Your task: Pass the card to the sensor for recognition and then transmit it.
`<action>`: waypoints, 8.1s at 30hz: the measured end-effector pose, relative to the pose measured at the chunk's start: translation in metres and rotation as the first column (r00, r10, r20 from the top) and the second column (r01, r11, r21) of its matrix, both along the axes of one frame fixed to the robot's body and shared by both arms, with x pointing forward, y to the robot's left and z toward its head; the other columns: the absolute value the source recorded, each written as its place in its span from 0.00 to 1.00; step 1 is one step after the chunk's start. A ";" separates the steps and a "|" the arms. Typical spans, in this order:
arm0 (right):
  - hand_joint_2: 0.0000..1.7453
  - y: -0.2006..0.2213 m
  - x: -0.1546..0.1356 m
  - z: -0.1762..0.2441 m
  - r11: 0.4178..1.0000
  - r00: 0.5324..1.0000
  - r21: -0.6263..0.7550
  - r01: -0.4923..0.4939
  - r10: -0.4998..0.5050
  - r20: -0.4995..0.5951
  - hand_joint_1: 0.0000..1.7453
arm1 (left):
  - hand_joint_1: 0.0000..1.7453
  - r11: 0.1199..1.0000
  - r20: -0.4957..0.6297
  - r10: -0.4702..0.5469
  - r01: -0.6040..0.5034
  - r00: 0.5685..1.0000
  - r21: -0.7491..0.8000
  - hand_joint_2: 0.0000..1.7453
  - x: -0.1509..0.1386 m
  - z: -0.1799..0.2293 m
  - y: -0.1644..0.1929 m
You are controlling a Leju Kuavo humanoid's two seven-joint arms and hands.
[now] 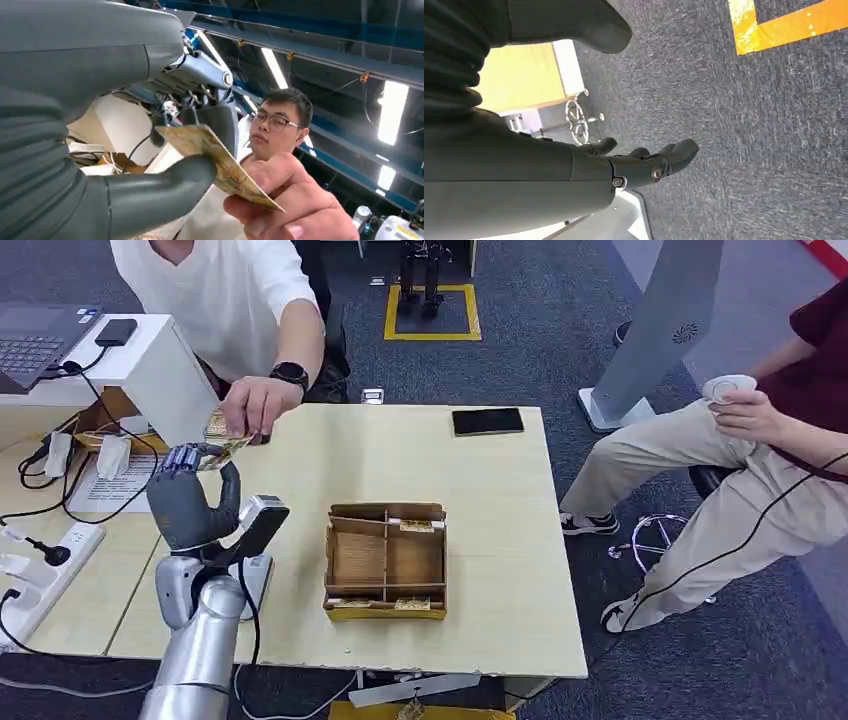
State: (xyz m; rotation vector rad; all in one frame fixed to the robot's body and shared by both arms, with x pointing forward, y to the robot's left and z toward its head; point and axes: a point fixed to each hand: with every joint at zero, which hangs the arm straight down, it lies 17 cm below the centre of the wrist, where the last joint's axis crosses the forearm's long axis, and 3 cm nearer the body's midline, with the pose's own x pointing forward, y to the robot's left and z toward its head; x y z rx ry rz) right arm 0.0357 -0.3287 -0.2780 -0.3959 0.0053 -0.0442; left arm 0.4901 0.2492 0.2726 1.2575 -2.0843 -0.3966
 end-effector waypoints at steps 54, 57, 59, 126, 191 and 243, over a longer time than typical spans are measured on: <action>1.00 0.002 -0.001 -0.001 0.999 0.999 0.017 0.033 -0.033 0.012 0.00 | 1.00 0.960 -0.188 0.249 -0.216 0.950 0.180 1.00 -0.019 -0.077 0.071; 1.00 0.002 -0.002 -0.001 0.999 0.999 0.019 0.037 -0.037 0.012 0.00 | 1.00 0.951 -0.225 0.274 -0.229 0.935 0.207 1.00 -0.022 -0.090 0.073; 1.00 0.003 -0.002 -0.001 0.999 0.999 0.024 0.039 -0.040 0.013 0.00 | 1.00 0.947 -0.244 0.282 -0.228 0.928 0.227 1.00 -0.024 -0.097 0.070; 1.00 -0.005 -0.011 0.000 0.996 0.996 0.023 0.083 -0.084 0.014 0.00 | 1.00 0.840 -0.396 0.295 -0.039 0.869 0.541 1.00 -0.014 -0.170 -0.004; 1.00 0.005 -0.013 0.000 0.998 0.998 0.012 0.061 -0.061 0.012 0.00 | 1.00 0.979 -0.185 -0.189 0.169 0.965 -0.114 1.00 -0.037 -0.083 -0.056; 1.00 0.007 0.009 0.000 1.000 1.000 0.010 -0.019 0.019 0.018 0.00 | 0.00 0.817 -0.018 -0.255 0.206 0.967 -0.539 1.00 0.058 0.003 -0.020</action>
